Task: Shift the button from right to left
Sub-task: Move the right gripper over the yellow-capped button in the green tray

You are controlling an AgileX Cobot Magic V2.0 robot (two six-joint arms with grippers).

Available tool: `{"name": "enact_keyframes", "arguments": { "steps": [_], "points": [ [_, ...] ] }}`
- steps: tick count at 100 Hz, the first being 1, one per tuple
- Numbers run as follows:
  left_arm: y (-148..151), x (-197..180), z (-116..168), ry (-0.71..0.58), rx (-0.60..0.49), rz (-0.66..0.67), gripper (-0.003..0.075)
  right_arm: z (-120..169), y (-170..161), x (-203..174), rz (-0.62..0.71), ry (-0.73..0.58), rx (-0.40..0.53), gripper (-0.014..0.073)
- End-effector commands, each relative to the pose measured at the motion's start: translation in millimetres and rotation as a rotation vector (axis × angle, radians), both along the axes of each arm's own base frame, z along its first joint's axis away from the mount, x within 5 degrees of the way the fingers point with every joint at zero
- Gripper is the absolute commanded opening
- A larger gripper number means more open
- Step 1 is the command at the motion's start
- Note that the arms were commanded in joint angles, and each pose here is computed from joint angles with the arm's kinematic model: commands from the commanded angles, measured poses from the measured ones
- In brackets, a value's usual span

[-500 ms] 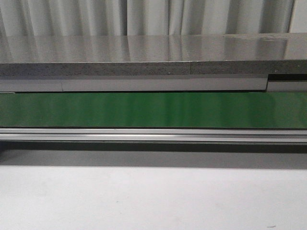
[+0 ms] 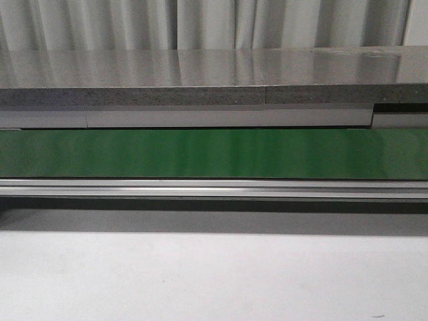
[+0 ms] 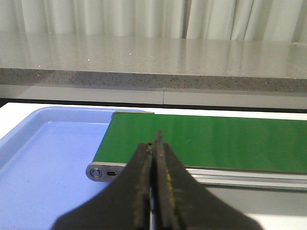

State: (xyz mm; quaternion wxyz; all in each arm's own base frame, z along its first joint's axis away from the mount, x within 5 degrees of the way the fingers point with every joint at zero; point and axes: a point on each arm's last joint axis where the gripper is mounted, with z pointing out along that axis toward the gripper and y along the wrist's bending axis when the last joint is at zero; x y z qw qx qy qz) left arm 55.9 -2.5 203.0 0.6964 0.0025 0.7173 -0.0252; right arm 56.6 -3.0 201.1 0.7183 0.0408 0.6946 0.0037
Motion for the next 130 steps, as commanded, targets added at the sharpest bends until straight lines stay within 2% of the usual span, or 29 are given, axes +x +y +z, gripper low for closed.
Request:
{"name": "enact_keyframes", "arguments": {
  "steps": [1,38,50,63,79,97,118,130],
  "points": [
    [0,0,-7,-0.062,-0.011,0.005,-0.0020,14,0,-3,-0.006,-0.115,-0.007,-0.0068],
    [0,0,-7,-0.062,-0.011,0.005,-0.0020,17,0,-3,-0.006,-0.113,-0.012,-0.0068],
    [0,0,-7,-0.062,-0.011,0.005,-0.0020,36,0,-8,-0.003,-0.118,-0.012,-0.0068],
    [0,0,-7,-0.062,-0.011,0.005,-0.0020,69,1,-15,0.002,-0.113,-0.013,-0.0068],
    [0,0,-7,-0.062,-0.011,0.005,-0.0020,103,2,-13,0.008,-0.018,-0.010,-0.0068],
    [0,0,-7,-0.062,-0.011,0.005,-0.0020,135,1,6,0.013,0.111,-0.004,-0.0068],
    [0,0,-7,-0.062,-0.011,0.005,-0.0020,153,-1,46,0.015,0.237,0.004,-0.0068],
    [0,0,-7,-0.062,-0.011,0.005,-0.0020,161,-2,74,0.026,0.386,0.028,-0.0068]
  ]
}}
